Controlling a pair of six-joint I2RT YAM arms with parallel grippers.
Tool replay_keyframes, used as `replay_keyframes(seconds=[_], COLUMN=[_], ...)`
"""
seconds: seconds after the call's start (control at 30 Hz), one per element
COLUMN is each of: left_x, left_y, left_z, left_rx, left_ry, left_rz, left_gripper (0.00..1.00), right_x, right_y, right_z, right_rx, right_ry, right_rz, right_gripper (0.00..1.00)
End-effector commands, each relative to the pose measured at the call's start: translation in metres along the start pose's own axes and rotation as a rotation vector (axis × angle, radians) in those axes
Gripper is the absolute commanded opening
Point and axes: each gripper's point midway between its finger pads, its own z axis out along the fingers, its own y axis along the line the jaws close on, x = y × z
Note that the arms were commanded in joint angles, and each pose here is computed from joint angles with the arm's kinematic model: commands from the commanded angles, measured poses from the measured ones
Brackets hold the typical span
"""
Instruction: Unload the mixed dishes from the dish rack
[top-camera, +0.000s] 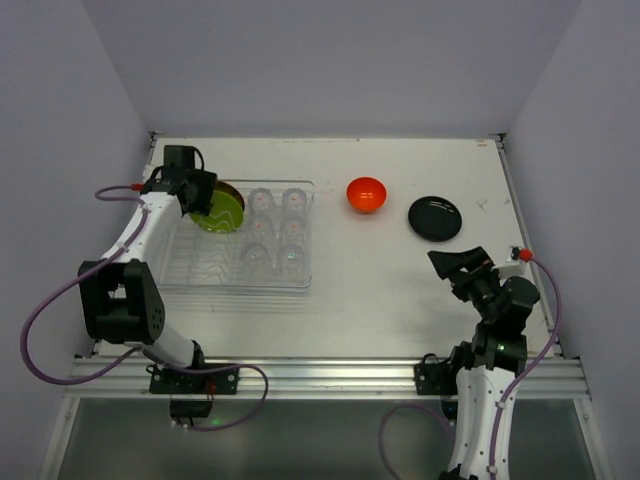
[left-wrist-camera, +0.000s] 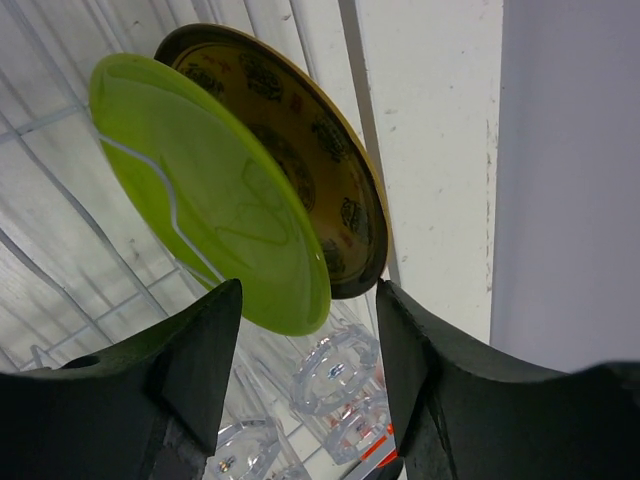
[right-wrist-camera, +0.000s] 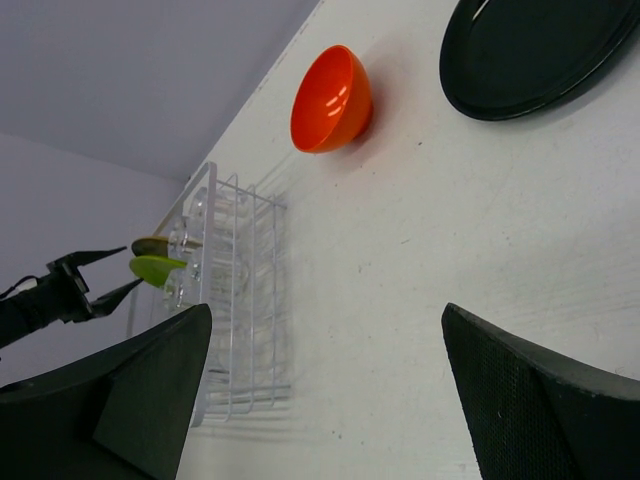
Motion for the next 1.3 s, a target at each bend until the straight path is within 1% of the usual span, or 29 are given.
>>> replay_keyframes(seconds=[0.0,0.13,0.17,0.23,0.27,0.33,0.37,0.43,0.5,0.57,0.6,0.63,0.67,0.8,1.0,1.27], left_x=[0.003,0.003,0.002,-0.002,-0.003,-0.005,-0.005,-0.004,-0.004,-0.005,-0.004,-0.005,-0.005,-0.008,-0.011,-0.017], left_y=[0.003,0.017,0.022,0.026,0.027,0.027,0.027,0.026,0.026,0.026,0.029,0.025,0.024,0.013,-0.009,-0.03], left_z=[0.015,0.024,0.026,0.026,0.026,0.025,0.026,0.026,0.025,0.021,0.02,0.016,0.014,0.002,-0.024,-0.074], left_rx=[-0.007,-0.075,-0.096,-0.115,-0.116,-0.114,-0.116,-0.118,-0.119,-0.12,-0.124,-0.102,-0.094,-0.047,0.047,0.181], left_ry=[0.012,-0.003,-0.011,-0.037,-0.044,-0.054,-0.052,-0.049,-0.05,-0.05,-0.049,-0.048,-0.047,-0.057,-0.094,-0.139], left_rz=[-0.056,-0.062,-0.063,-0.067,-0.069,-0.074,-0.077,-0.087,-0.101,-0.116,-0.135,-0.147,-0.155,-0.189,-0.217,-0.225], left_gripper=[0.59,0.57,0.53,0.53,0.49,0.45,0.37,0.26,0.22,0.12,0.1,0.02,0.0,0.0,0.0,0.0], right_x=[-0.005,-0.003,-0.003,0.001,0.0,0.001,0.0,-0.002,-0.004,-0.006,-0.007,-0.007,-0.006,-0.004,-0.007,-0.011], right_y=[0.014,0.013,0.015,0.013,0.014,0.013,0.015,0.019,0.02,0.021,0.023,0.024,0.025,0.025,0.028,0.033], right_z=[-0.007,-0.007,-0.007,-0.006,-0.006,-0.006,-0.007,-0.009,-0.01,-0.011,-0.011,-0.012,-0.012,-0.011,-0.013,-0.015], right_rx=[-0.025,-0.027,-0.038,-0.043,-0.049,-0.049,-0.056,-0.068,-0.068,-0.069,-0.071,-0.07,-0.072,-0.077,-0.085,-0.084], right_ry=[-0.006,-0.005,-0.004,0.0,-0.006,-0.006,-0.012,-0.024,-0.035,-0.044,-0.048,-0.043,-0.037,-0.024,-0.04,-0.048], right_rz=[-0.043,-0.005,0.0,0.03,0.034,0.046,0.045,0.039,0.035,0.027,0.02,0.022,0.025,0.052,0.037,0.018], right_gripper=[0.99,0.99,0.99,0.98,0.98,0.97,0.97,0.97,0.97,0.97,0.97,0.97,0.97,0.97,0.97,0.97])
